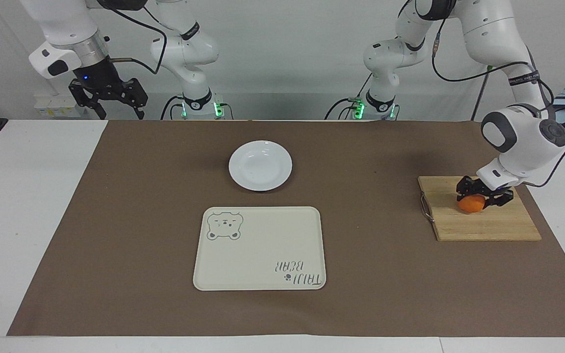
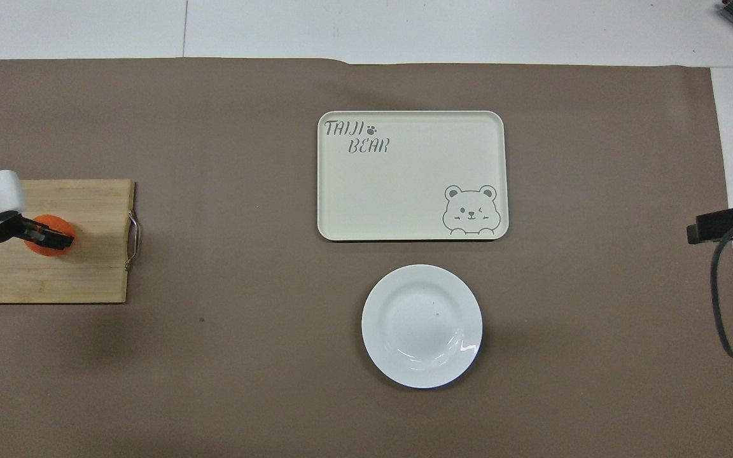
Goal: Place orange and plate with both arms
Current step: 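Lift the orange with the left gripper and carry it over the plate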
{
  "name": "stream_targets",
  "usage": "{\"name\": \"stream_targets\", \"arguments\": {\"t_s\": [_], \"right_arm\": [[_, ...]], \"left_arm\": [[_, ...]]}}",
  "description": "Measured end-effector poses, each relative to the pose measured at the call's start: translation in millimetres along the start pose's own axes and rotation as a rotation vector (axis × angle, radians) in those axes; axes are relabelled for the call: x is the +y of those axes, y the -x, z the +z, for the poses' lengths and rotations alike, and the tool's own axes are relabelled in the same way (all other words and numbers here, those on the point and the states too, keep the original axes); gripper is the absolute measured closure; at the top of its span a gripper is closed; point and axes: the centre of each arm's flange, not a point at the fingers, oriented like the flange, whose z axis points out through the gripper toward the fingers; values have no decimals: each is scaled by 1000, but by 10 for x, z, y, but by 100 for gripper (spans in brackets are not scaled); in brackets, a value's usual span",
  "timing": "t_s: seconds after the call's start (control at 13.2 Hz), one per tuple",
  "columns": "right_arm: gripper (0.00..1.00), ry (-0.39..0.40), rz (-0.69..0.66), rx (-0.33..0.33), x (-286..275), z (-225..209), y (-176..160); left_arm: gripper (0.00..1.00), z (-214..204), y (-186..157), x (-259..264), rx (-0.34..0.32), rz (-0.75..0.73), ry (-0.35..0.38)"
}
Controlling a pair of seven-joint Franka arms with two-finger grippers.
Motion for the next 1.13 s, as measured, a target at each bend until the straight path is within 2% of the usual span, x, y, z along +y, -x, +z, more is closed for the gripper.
{"name": "stream_targets", "arguments": {"t_s": [0.38,0.53,0.83,1.13], "right_arm": [[0,0,0,1,1,-5,4],[0,0,0,0,1,1,4],[0,0,0,-1,1,6,4],[0,0,0,-2,1,10,4]], "left_arm": [[22,-107,-96,92,19,22,-11],[22,-280,-285,372,42,63,-26],[22,-421,-801,1328,62,146,-32],[22,-368,-1207,2557,60,61,-15]]}}
